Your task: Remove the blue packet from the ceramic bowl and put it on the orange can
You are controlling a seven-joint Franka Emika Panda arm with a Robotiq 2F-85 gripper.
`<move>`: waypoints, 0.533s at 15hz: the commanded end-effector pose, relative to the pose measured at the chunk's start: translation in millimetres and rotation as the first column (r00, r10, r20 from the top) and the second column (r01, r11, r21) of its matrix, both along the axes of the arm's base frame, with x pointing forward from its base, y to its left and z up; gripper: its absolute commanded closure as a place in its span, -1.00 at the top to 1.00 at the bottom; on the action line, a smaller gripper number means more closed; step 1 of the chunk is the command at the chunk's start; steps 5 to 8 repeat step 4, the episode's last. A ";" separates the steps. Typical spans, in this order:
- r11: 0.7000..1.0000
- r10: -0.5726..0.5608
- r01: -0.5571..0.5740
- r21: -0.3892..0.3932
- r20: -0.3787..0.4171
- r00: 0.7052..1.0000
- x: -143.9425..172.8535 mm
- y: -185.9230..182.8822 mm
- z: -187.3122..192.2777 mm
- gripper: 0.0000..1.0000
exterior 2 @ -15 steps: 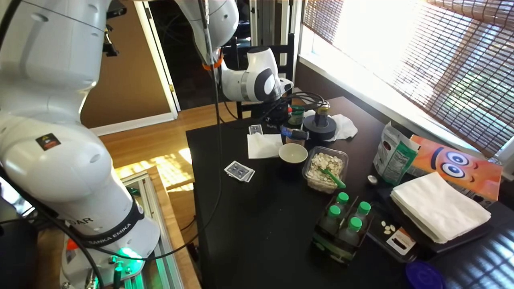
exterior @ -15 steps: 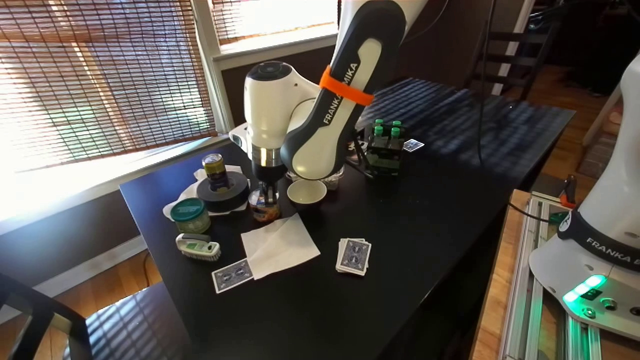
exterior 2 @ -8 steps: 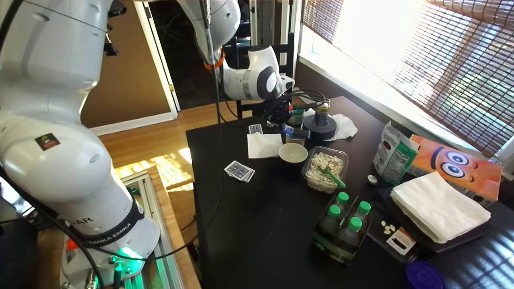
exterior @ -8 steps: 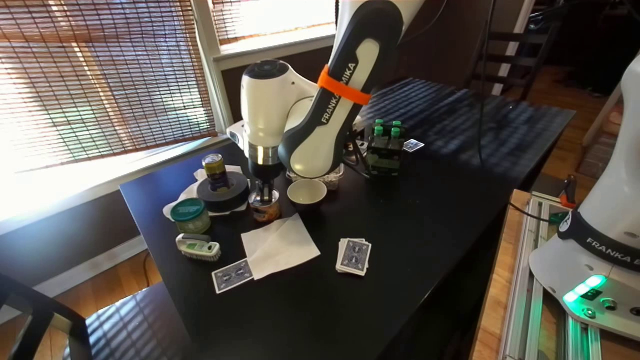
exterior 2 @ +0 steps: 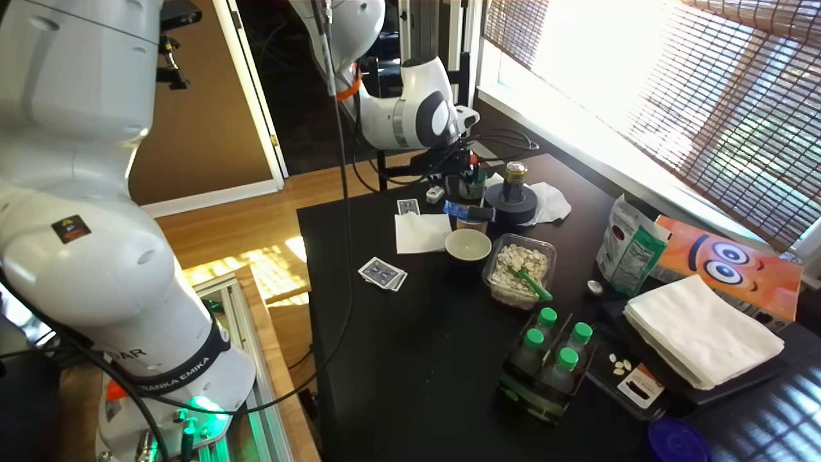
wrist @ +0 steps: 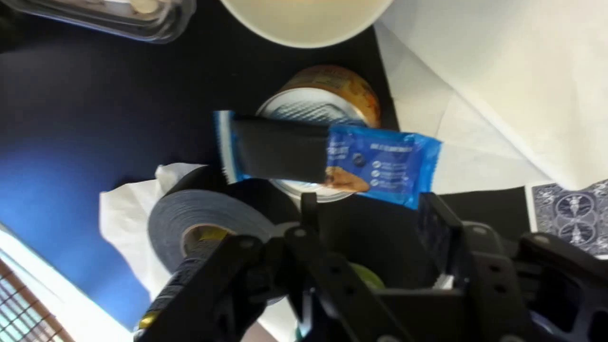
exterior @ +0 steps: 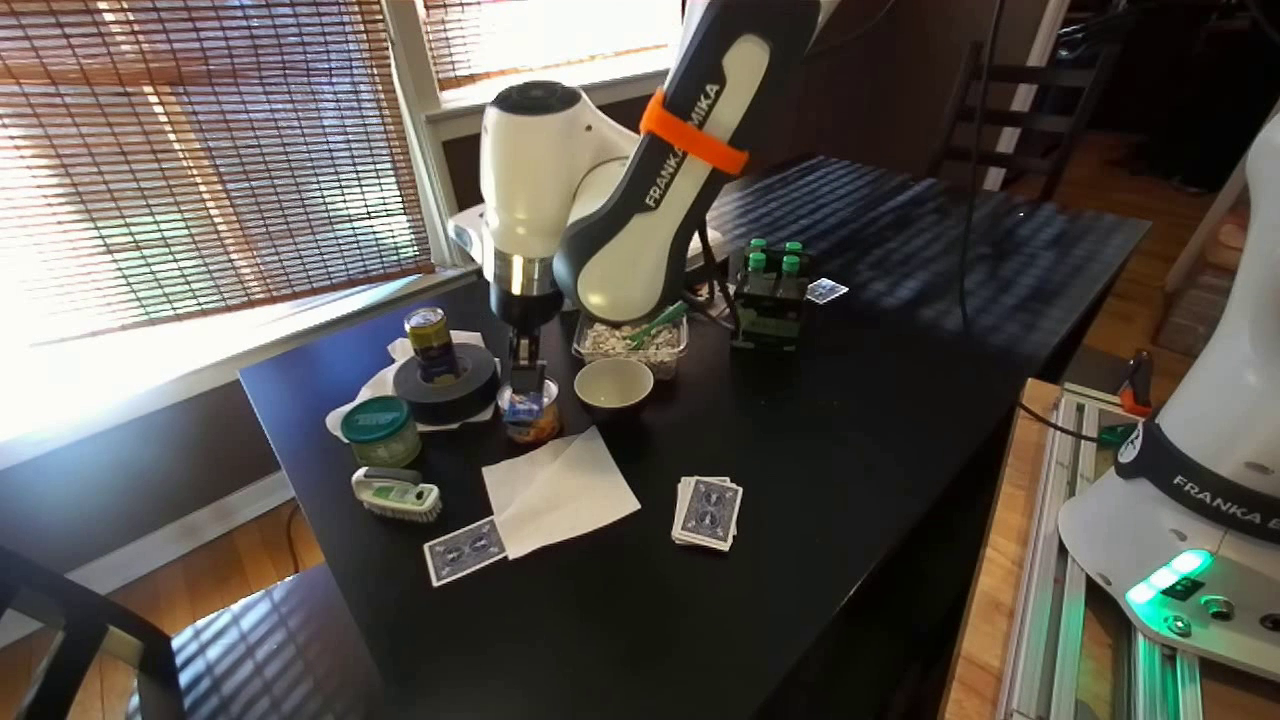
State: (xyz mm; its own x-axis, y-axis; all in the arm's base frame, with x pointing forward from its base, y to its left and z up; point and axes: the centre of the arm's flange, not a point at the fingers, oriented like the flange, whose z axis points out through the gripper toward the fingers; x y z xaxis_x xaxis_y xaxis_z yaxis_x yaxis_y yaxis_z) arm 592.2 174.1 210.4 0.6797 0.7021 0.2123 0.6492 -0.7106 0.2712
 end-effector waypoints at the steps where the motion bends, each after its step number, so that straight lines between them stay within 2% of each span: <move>1: 0.999 -0.050 0.048 0.018 0.092 0.995 4.7 -57.9 51.5 0.77; 2: 0.995 -0.084 0.078 0.057 0.119 0.989 7.1 -75.4 59.9 0.90; 3: 0.998 -0.064 0.062 0.025 0.079 0.995 16.3 -45.8 41.3 0.56; 4: 0.996 -0.085 0.081 0.036 0.104 0.991 19.3 -62.8 51.6 0.68; 8: 0.996 -0.085 0.081 0.036 0.104 0.991 19.3 -62.8 51.6 0.68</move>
